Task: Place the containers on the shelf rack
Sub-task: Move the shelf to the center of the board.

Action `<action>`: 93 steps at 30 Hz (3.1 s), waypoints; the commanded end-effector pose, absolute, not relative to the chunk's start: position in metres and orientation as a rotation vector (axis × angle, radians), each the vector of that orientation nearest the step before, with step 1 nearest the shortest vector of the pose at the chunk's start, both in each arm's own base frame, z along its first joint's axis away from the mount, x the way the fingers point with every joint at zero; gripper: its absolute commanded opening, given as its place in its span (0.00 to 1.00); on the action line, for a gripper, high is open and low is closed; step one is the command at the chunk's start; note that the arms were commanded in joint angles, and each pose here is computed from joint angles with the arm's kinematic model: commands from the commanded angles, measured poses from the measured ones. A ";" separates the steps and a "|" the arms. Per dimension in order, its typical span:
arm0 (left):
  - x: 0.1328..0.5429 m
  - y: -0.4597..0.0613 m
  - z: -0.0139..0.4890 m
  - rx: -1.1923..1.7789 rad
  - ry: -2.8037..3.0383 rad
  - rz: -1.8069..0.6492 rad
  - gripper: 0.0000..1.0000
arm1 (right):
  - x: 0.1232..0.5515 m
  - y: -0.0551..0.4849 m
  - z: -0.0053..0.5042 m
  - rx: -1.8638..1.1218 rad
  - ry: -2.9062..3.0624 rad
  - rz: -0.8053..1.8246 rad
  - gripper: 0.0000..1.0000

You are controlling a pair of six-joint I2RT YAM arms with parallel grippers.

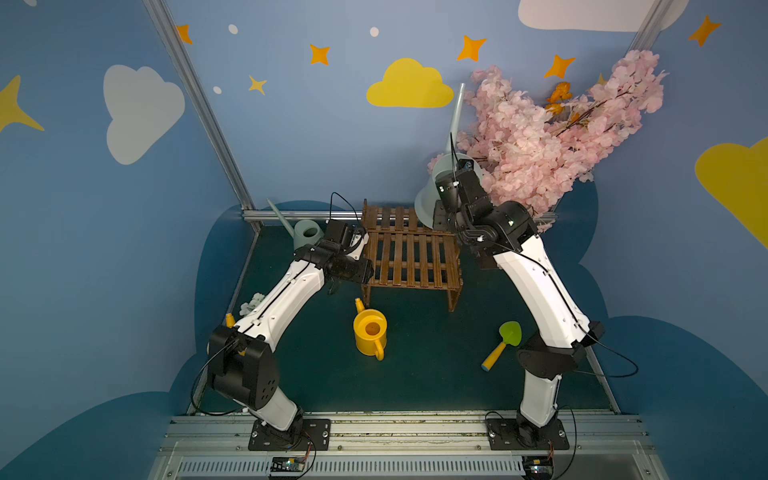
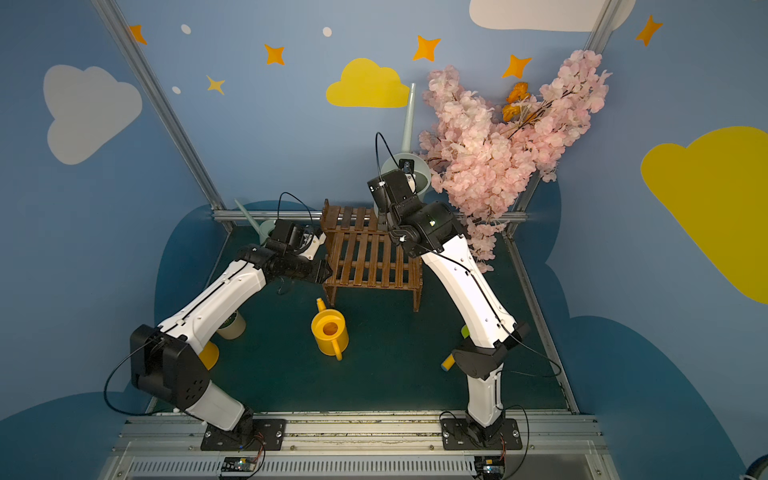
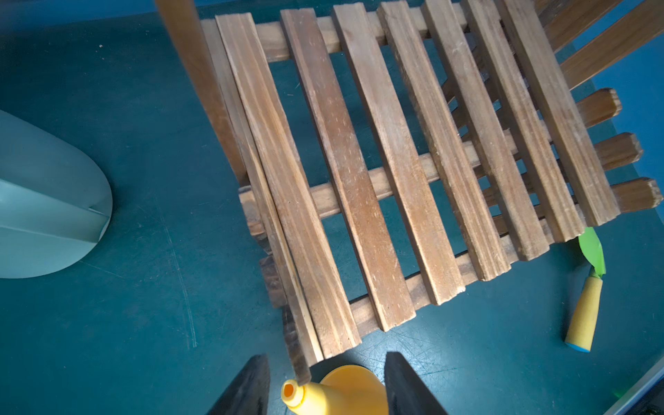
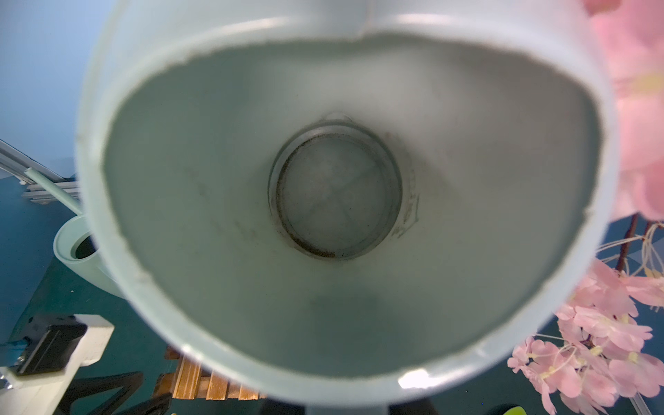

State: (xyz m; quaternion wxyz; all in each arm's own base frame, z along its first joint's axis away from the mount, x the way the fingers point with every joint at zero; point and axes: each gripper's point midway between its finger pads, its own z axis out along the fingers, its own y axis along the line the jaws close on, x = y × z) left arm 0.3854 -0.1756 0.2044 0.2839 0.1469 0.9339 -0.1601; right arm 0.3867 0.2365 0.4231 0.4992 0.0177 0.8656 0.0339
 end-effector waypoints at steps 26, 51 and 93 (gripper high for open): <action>0.427 -0.247 0.353 0.390 2.176 -0.860 0.59 | 0.369 0.235 0.446 0.031 2.050 0.114 0.07; 0.492 -0.301 0.319 0.377 2.224 -0.859 0.59 | 0.385 0.239 0.436 -0.014 2.072 0.124 0.23; 0.499 -0.294 0.292 0.389 2.271 -0.808 0.60 | 0.392 0.236 0.423 -0.019 2.073 0.099 0.32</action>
